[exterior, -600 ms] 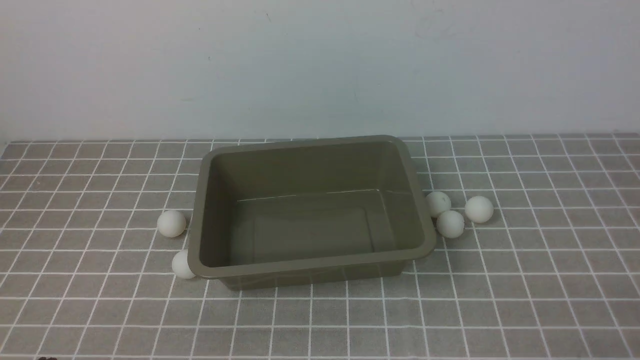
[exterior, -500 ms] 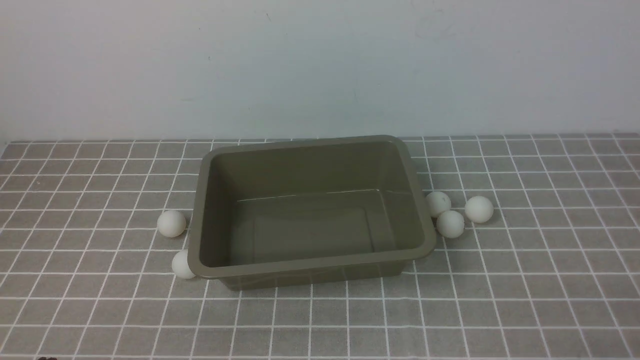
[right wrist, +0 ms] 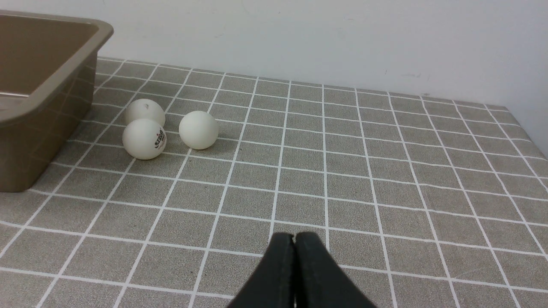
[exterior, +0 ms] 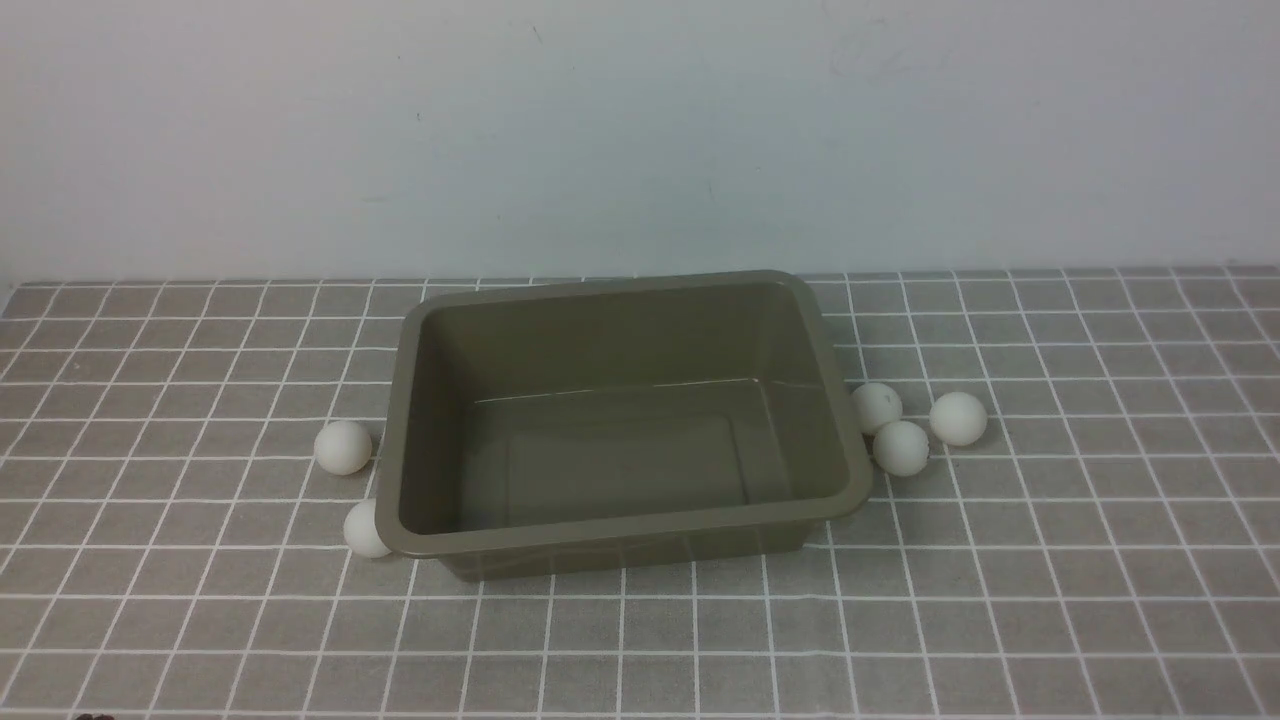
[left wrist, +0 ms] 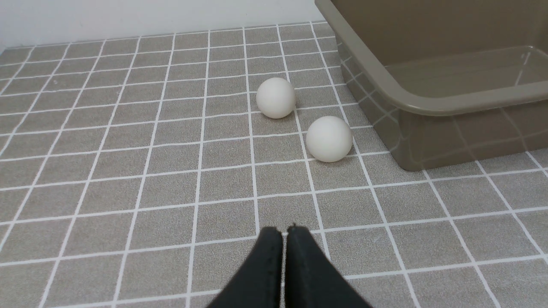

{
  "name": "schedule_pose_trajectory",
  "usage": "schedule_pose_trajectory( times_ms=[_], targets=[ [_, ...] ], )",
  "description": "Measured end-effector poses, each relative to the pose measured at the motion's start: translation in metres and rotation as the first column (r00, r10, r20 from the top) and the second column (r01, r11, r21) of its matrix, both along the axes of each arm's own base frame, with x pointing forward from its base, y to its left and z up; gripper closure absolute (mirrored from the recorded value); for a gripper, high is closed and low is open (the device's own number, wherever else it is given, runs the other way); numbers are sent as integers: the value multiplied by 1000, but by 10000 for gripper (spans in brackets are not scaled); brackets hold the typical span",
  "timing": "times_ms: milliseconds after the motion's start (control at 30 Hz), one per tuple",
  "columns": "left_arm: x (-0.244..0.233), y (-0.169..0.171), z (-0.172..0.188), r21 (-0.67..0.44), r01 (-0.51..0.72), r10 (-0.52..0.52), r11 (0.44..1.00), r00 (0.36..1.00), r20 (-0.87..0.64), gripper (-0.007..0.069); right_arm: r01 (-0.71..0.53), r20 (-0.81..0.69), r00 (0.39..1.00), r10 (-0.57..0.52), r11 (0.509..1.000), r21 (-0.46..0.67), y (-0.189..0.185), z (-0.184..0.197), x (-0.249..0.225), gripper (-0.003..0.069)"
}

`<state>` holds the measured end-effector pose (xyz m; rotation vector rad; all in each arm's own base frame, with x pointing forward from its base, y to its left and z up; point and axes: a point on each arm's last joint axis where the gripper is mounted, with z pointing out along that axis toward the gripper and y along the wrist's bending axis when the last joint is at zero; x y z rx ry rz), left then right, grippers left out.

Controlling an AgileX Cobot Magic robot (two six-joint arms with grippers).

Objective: Put the table tennis balls into the box on the grey coffee tablecloth.
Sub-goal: 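Reach for and grasp a ping pong ball on the table beside the basket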

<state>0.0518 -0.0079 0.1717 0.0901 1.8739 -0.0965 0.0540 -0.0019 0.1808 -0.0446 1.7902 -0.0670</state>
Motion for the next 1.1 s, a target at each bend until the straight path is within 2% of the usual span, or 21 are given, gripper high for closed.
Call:
schedule_pose_trajectory(
  times_ms=[267,367,400,467,500,600,633,700,733,767,867,933,1000,1033,1100],
  targets=[
    [1,0,1,-4,-3,3,1000,1000,21,630,0,0,1000,0,1000,0,0,0,0,672],
    [2,0,6,-64,-11,15,998,997,72,630,0,0,1000,0,1000,0,0,0,0,672],
    [3,-1,13,-166,-20,42,986,990,131,630,0,0,1000,0,1000,0,0,0,0,672],
    [4,0,18,-245,-23,67,969,982,175,630,0,0,1000,0,1000,0,0,0,0,672],
    [5,2,28,-351,-24,122,936,957,262,630,0,0,1000,0,1000,0,0,0,0,672],
    [3,10,45,-485,-17,239,875,884,401,630,0,4,1000,1,1000,-28,-1,0,0,672],
    [3,11,46,-489,-22,253,872,876,411,630,0,4,1000,0,1000,-31,-1,0,0,672],
    [-2,19,67,-586,17,342,810,798,496,630,1,26,1000,0,999,-38,-1,1,1,672],
    [-2,19,69,-591,19,344,806,798,495,630,0,29,1000,1,999,-36,-1,1,1,672],
    [-4,17,84,-594,39,329,803,802,498,630,0,56,998,0,1000,8,0,3,1,672],
    [6,5,127,-544,52,202,838,895,397,630,-16,155,988,-22,971,238,3,11,2,672],
    [27,-6,152,-472,46,83,880,965,249,630,-50,249,965,-81,877,478,2,22,3,672],
    [48,-15,161,-409,50,-21,911,997,75,630,-74,287,950,-121,807,585,1,27,2,672],
    [63,-20,164,-374,54,-69,926,997,-26,630,-85,301,943,-140,776,625,0,29,2,672],
    [88,-25,163,-316,63,-126,947,975,-182,630,-103,334,927,-169,742,663,-2,32,1,672]
  ],
)
